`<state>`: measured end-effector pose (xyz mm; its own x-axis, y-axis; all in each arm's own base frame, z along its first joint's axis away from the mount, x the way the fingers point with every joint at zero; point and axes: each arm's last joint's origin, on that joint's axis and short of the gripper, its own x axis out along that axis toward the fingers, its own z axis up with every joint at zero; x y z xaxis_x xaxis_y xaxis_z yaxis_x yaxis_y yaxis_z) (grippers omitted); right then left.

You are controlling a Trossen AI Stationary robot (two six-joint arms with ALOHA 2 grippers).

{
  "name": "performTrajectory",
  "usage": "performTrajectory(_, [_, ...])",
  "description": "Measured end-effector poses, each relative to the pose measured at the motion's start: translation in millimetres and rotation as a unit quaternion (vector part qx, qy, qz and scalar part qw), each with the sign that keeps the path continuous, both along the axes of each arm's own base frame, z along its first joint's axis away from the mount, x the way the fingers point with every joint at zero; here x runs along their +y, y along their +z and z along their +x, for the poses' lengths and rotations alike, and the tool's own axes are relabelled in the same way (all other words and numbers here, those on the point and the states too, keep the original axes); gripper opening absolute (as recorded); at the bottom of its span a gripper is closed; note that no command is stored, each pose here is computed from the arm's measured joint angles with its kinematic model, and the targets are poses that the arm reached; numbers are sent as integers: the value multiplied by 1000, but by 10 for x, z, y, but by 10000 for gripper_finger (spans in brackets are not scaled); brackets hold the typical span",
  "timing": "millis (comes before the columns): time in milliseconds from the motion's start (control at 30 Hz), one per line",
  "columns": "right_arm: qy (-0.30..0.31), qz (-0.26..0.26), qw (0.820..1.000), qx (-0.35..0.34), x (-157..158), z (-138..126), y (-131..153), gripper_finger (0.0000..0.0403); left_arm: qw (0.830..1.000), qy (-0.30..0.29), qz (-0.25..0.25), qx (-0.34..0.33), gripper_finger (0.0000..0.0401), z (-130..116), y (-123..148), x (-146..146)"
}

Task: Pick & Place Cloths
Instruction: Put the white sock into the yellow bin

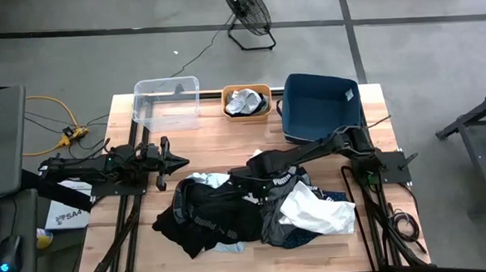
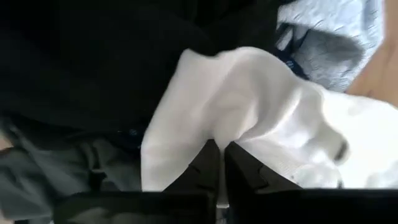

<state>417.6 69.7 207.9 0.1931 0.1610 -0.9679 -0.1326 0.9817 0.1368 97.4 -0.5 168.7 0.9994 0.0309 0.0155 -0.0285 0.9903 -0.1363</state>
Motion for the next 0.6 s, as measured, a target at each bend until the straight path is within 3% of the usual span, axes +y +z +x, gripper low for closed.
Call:
performTrajectory(300, [-31, -78, 992, -97, -86, -191, 620, 4, 1000, 0, 0, 0, 12, 0, 0, 0])
performTrajectory(400, [-54, -121, 980, -149, -132, -277, 879, 4, 1000, 0, 0, 0, 12, 0, 0, 0])
performTrajectory(600, [-115, -221, 937, -245, -245, -424, 1305, 4, 1000, 2, 0, 0, 12, 0, 0, 1])
